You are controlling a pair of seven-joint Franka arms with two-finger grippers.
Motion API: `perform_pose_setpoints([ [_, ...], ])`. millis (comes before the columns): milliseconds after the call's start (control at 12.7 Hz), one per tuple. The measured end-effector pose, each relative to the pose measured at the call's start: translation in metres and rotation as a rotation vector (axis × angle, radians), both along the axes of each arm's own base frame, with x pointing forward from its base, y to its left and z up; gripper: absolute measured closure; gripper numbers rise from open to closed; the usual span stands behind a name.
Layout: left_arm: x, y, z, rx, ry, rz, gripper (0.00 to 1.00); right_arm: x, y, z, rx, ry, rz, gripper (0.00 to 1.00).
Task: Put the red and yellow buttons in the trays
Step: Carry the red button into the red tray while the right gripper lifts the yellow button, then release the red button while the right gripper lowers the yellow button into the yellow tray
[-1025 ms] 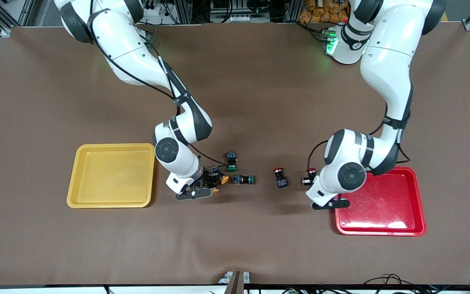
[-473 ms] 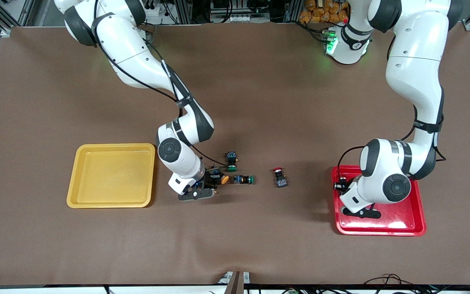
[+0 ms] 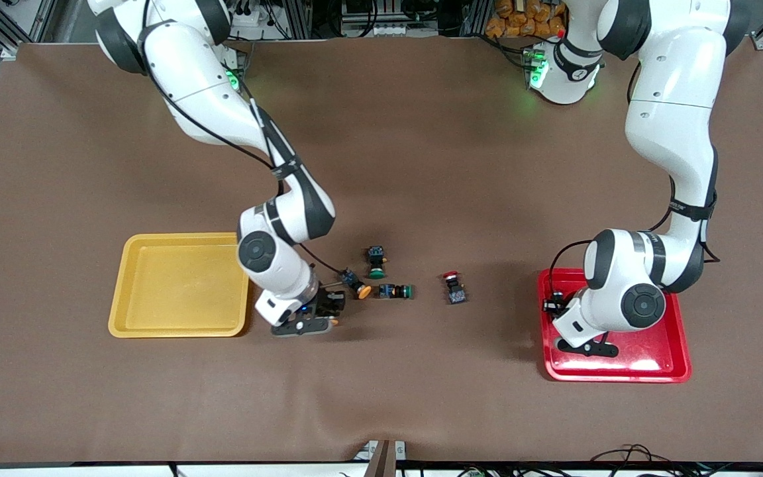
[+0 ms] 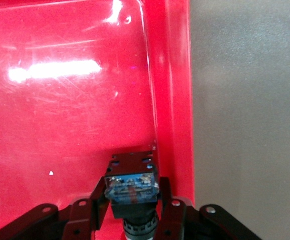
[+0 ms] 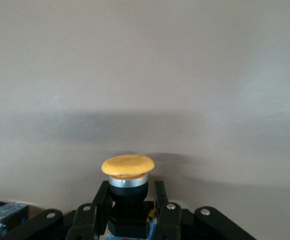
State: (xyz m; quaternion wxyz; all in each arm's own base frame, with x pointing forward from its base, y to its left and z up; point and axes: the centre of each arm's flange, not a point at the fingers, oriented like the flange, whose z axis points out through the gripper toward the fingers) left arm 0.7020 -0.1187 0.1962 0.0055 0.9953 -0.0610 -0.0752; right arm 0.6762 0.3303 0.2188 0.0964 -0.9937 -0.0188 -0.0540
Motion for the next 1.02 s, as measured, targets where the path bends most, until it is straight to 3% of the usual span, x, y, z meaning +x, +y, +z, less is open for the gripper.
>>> perform_pose_setpoints([
  [236, 0.001, 0.000, 0.001, 0.000, -0.005, 0.000, 0.20, 0.033, -0.104, 0.060, -0.010, 0.073, 0.020, 0.61],
  [552, 0.005, -0.012, 0.018, -0.010, -0.034, -0.007, 0.20, 0.041, -0.240, 0.098, 0.001, 0.191, 0.035, 0.61],
  [788, -0.005, -0.056, 0.027, -0.002, -0.027, 0.048, 0.19, 0.029, -0.341, 0.070, 0.009, 0.261, 0.040, 0.61],
  [1025, -0.025, -0.117, 0.026, -0.001, -0.009, 0.160, 0.19, 0.010, -0.374, 0.030, -0.020, 0.322, 0.022, 0.61],
])
